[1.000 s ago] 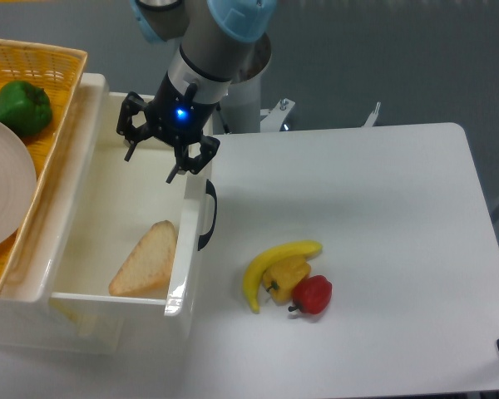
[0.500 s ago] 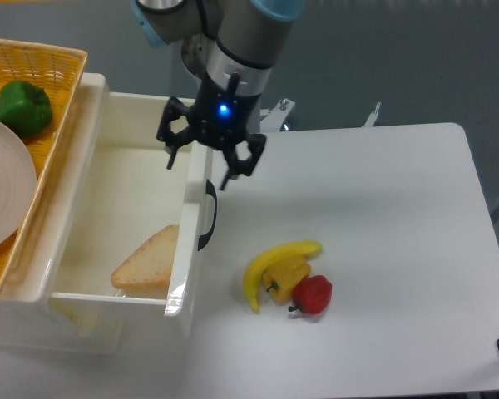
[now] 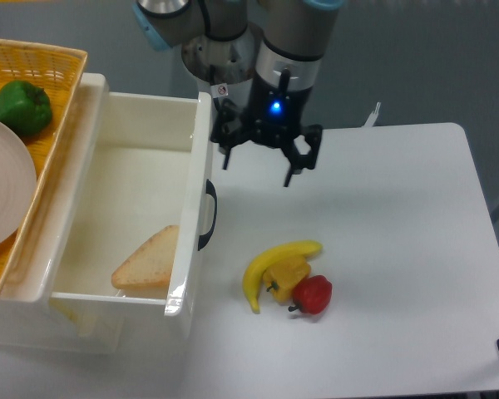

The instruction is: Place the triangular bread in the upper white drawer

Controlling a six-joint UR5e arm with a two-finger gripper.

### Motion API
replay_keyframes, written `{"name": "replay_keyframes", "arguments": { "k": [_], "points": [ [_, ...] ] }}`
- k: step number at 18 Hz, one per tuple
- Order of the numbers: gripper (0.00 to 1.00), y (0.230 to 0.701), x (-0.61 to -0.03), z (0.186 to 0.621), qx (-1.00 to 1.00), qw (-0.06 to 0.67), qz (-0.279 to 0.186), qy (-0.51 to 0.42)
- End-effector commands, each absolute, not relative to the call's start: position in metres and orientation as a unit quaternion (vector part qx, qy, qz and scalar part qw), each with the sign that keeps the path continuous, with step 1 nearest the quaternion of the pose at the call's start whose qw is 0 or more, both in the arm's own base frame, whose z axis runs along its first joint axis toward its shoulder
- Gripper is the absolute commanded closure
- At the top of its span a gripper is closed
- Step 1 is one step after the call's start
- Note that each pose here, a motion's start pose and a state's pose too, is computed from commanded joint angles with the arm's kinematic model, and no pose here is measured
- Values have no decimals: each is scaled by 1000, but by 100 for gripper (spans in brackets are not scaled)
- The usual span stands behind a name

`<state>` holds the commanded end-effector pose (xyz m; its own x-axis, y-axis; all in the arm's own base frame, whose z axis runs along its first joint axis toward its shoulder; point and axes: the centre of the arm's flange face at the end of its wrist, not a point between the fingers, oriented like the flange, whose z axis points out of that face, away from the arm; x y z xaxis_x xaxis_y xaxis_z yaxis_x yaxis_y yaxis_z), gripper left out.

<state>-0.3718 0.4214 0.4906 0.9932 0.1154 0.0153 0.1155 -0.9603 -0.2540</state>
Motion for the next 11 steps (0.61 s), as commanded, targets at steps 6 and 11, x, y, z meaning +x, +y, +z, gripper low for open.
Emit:
{"name": "replay_keyframes", "arguments": {
  "k": [6,11],
  "points": [
    [0,420,-389,463,-998,58,29,11],
    [0,420,-404,445,-999,23,41,25]
  ]
}}
